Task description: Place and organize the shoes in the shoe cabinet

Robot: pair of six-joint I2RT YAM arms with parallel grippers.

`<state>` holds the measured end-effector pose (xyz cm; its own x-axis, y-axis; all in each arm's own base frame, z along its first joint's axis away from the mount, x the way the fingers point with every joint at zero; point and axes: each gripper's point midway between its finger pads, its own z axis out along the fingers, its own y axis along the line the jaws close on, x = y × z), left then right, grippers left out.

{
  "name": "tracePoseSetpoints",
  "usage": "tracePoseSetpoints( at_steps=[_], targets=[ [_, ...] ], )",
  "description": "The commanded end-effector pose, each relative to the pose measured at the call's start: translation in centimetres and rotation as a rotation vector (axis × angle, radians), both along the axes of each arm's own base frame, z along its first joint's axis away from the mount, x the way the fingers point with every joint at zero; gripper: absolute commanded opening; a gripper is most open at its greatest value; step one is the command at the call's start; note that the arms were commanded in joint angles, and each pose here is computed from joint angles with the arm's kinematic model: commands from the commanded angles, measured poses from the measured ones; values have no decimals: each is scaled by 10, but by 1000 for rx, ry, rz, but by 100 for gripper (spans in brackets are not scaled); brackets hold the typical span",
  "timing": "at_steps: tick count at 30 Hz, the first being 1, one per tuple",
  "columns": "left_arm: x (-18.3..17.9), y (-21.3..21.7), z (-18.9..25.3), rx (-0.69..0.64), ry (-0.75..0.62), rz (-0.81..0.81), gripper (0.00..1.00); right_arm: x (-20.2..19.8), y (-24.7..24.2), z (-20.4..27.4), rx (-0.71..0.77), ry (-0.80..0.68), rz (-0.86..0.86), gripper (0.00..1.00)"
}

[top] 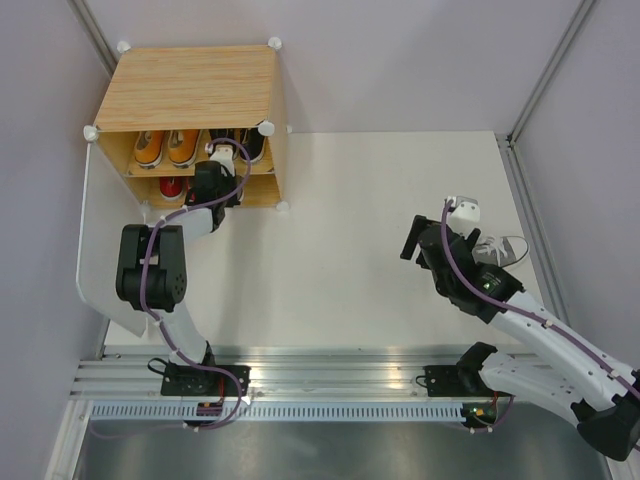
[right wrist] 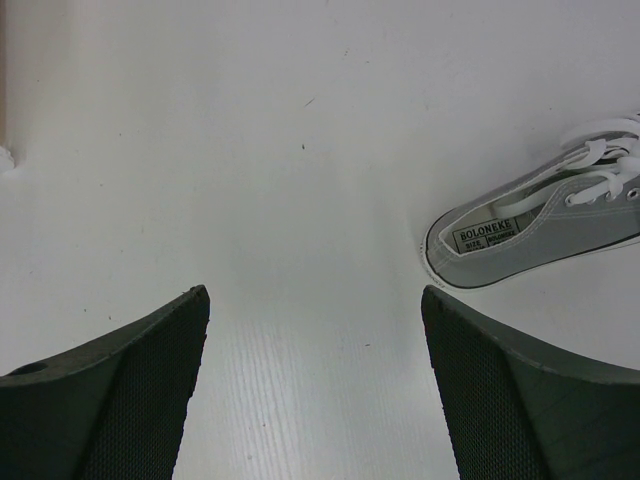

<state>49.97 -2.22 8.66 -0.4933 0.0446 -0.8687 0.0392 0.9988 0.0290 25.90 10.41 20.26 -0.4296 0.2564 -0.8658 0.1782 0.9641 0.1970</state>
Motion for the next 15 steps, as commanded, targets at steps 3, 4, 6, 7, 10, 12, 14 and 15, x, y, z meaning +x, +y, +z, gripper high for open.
tracePoseSetpoints(
  at_steps=[3,4,6,7,10,12,14,15],
  targets=[
    [5,-18,26,-5,-84,-117,2,7,2,16,-8,-43,6,91],
    [6,-18,26,-5,-82,-110,2,7,2,16,-7,-45,5,91],
    [4,-18,26,-5,-76,-112,2,8,2,17,-8,-47,4,91],
    [0,-18,24,-6,-70,-115,2,7,2,17,-11,-46,5,91],
    [-6,-17,18,-1,-60,-112,2,7,1,17,-6,-48,-4,91],
    [-7,-22,18,-24,-62,-129,2,8,1,16,-5,-50,-2,91],
    [-9,-22,19,-38,-54,-124,2,8,1,17,-8,-50,-2,91],
    [-8,-21,20,-34,-56,-114,2,8,2,18,-6,-52,0,91]
  ],
)
